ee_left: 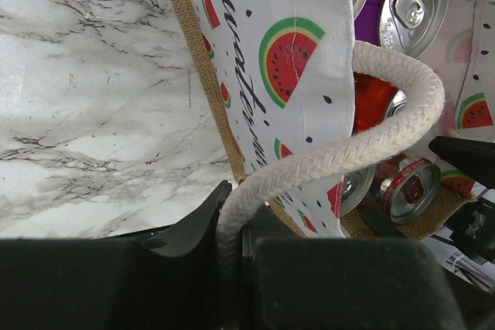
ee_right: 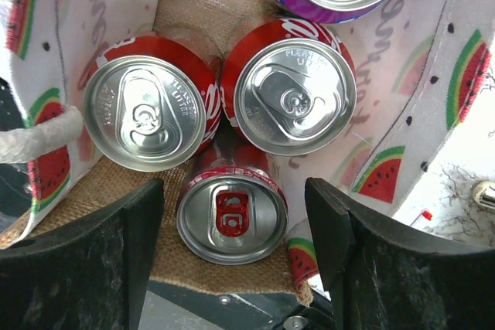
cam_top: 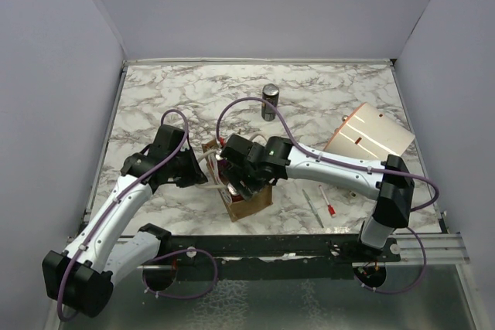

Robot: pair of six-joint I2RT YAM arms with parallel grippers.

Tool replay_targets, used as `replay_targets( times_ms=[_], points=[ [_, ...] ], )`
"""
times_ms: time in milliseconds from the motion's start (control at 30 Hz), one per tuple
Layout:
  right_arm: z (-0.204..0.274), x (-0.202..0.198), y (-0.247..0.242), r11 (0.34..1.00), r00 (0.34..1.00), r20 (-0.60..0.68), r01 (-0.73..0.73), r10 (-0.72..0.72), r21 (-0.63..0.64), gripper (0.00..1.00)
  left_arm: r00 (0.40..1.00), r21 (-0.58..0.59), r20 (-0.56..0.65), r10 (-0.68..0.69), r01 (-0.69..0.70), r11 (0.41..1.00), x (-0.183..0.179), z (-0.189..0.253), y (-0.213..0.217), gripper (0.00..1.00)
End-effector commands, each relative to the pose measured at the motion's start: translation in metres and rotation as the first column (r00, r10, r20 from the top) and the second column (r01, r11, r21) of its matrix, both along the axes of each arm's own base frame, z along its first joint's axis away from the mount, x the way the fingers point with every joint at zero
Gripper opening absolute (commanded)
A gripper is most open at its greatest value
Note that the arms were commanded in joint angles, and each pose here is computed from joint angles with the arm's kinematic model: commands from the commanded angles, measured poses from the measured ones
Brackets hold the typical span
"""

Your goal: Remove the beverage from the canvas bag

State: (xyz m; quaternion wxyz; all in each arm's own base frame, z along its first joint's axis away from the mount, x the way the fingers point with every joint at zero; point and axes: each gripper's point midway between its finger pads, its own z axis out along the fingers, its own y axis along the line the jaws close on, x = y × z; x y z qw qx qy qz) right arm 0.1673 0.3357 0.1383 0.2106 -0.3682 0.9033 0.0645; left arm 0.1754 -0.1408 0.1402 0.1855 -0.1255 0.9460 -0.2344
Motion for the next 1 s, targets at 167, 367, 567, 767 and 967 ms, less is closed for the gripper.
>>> replay_targets(
  times_ms=[167,367,567,767,967],
  points=[
    [-0.032,-0.001,-0.020,0.994,0.999,-0.006,0.043,-0.044,-0.103,0.74,1.000,-0.006,0.010,-0.029,0.029,1.000,0.004,0.004,-0.004,0.00],
    [-0.045,0.002,-0.014,0.993,0.999,-0.008,0.038,-0.039,-0.112,0.74,0.999,0.001,0.007,-0.041,0.041,0.999,0.003,0.003,-0.004,0.00],
    [-0.050,0.001,-0.011,0.992,0.999,-0.019,0.040,-0.042,-0.117,0.74,0.999,0.014,0.010,-0.044,0.044,0.999,0.002,0.005,-0.001,0.00],
    [-0.047,0.000,-0.010,0.992,0.998,-0.026,0.046,-0.049,-0.116,0.73,0.999,0.021,0.015,-0.049,0.049,0.999,0.000,0.007,0.001,0.00],
    [-0.028,0.001,-0.007,0.996,0.999,-0.017,0.048,-0.049,-0.081,0.63,0.998,0.026,0.015,-0.057,0.057,0.998,0.000,0.006,0.001,0.00]
  ],
)
